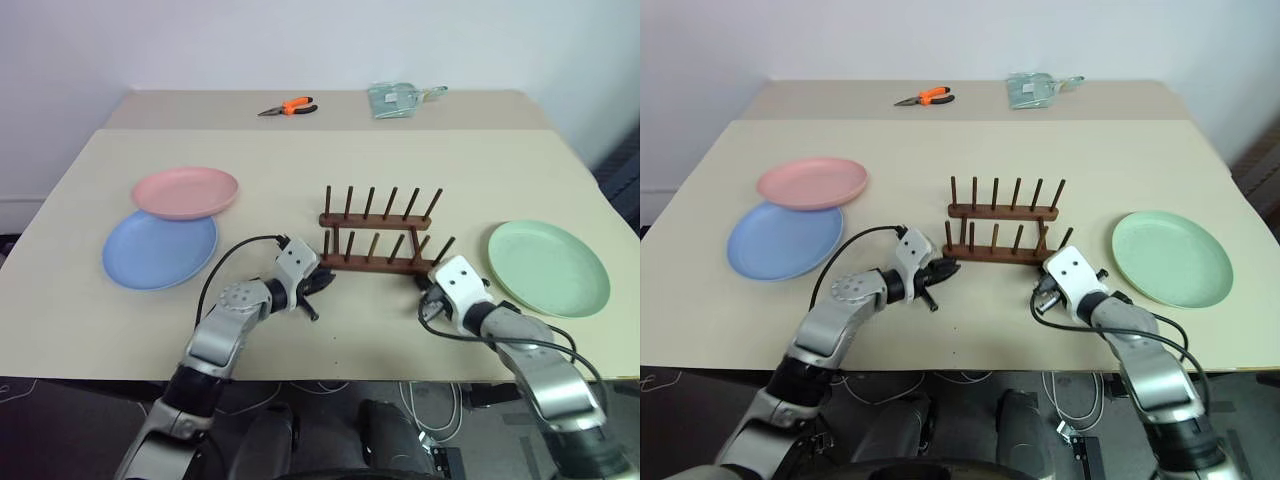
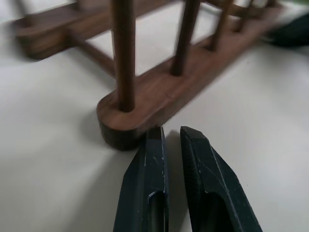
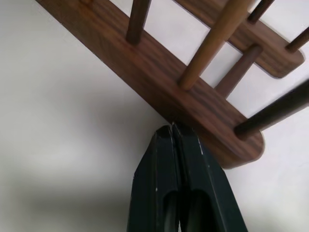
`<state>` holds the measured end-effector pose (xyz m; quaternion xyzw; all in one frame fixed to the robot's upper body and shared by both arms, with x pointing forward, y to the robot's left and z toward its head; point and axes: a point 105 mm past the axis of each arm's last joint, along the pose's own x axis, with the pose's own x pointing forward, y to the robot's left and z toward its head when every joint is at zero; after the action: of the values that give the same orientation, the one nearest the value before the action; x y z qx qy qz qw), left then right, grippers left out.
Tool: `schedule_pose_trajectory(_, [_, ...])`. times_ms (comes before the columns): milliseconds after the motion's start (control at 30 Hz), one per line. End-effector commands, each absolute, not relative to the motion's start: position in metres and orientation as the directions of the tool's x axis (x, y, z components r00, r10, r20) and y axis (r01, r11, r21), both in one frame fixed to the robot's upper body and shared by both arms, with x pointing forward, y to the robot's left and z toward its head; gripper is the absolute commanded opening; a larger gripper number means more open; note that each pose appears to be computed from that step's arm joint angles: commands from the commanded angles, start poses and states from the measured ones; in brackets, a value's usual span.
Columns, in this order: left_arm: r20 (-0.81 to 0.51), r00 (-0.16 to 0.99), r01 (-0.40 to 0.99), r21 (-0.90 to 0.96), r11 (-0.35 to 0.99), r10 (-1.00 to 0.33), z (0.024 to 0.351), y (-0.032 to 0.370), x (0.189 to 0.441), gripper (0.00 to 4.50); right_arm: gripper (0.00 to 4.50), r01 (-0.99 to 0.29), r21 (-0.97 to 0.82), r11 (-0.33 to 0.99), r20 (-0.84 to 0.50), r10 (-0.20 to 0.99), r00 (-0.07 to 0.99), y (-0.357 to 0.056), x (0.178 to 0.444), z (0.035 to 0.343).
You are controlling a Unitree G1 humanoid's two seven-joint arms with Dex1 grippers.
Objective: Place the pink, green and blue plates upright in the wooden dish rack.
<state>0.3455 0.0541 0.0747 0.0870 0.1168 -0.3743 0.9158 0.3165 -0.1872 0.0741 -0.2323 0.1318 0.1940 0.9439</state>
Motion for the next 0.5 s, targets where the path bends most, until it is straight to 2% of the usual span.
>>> schedule_pose_trajectory(33, [-0.303,0.765,0.616,0.088,0.783,-0.568,0.065,0.075,0.361,0.54,0.00,-0.357,-0.412,0.839,-0.325,0.231,0.917,-0.198,0.333,0.073])
schedule_pose_trajectory(167, [-0.296,0.777,0.602,0.091,0.793,-0.556,0.065,0.079,0.366,0.54,0.00,-0.359,-0.405,0.841,-0.301,0.248,0.921,-0.195,0.342,0.077])
schedule_pose_trajectory(267, [-0.280,0.776,0.611,0.107,0.785,-0.566,0.072,0.091,0.362,0.48,0.85,-0.395,-0.375,0.839,-0.281,0.303,0.911,-0.193,0.338,0.089])
schedule_pose_trajectory(367, [-0.203,0.828,0.545,0.067,0.836,-0.523,0.095,0.116,0.366,1.34,2.26,-0.463,-0.367,0.807,-0.242,0.398,0.885,-0.181,0.326,0.104])
schedule_pose_trajectory(500, [-0.015,0.943,0.333,-0.017,0.943,-0.334,0.152,0.162,0.384,3.30,4.27,-0.563,-0.372,0.738,-0.243,0.508,0.826,-0.162,0.309,0.113])
